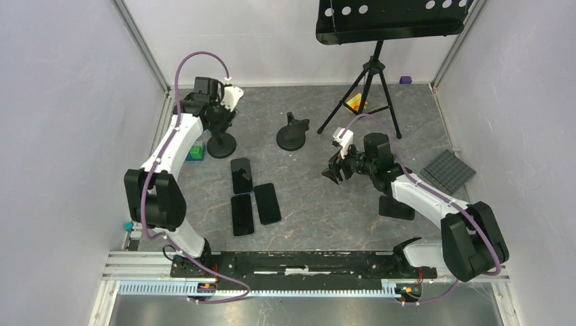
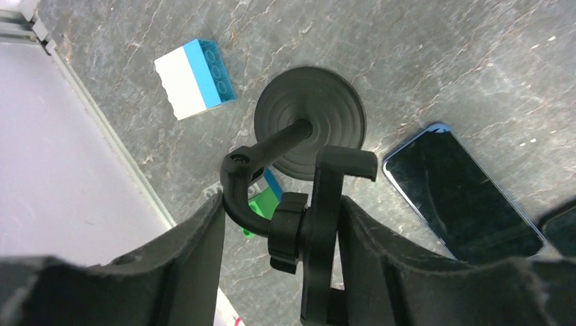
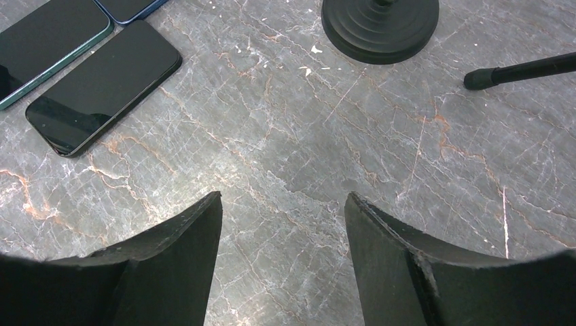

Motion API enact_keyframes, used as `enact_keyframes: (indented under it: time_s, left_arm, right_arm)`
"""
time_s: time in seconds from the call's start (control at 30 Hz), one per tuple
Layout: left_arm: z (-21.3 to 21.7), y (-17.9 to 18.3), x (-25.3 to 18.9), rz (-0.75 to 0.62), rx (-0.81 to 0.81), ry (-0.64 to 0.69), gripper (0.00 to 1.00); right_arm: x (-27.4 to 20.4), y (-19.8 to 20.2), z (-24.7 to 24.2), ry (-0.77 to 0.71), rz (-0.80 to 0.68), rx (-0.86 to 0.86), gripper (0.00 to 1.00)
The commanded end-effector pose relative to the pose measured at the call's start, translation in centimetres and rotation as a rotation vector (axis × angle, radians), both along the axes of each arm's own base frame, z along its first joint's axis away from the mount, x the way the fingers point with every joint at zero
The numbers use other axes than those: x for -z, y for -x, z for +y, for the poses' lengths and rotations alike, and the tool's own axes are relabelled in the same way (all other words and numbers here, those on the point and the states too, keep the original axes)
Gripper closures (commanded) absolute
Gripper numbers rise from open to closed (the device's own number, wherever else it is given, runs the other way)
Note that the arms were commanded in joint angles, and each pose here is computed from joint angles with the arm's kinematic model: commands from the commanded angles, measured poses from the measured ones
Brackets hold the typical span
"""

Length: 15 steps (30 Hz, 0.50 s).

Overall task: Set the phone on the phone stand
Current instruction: Pick up the phone stand at the center of the board.

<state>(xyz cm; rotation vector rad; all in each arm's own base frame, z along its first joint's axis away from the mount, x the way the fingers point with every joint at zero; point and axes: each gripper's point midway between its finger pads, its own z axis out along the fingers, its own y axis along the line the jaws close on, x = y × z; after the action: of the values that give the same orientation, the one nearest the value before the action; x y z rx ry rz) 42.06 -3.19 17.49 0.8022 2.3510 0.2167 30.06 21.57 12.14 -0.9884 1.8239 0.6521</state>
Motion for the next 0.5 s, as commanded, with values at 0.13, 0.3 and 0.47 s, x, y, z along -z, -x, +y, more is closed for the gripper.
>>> enact_keyframes:
  time_s: [0.13,0.3,0.47]
  left_arm:
    - [-1.8,0.6,-7.6,-0.178,0.096,0.086,0.62]
    - [-2.2,1.5,-7.8,-0.163,0.111,0.102,0.76]
    - [-4.3,4.5,-11.5,-0.169,0.185,0.196,0.77]
  right_arm:
    - [-2.1,-0.4,0.6,-0.035,-0.048,-0.025,0.29]
    - [-2.4,-0.3,0.6,-0.039,-0.053,-0.026,0.29]
    - [-2.8,-0.5,0.3,-0.033,-0.071,-0.016,0.29]
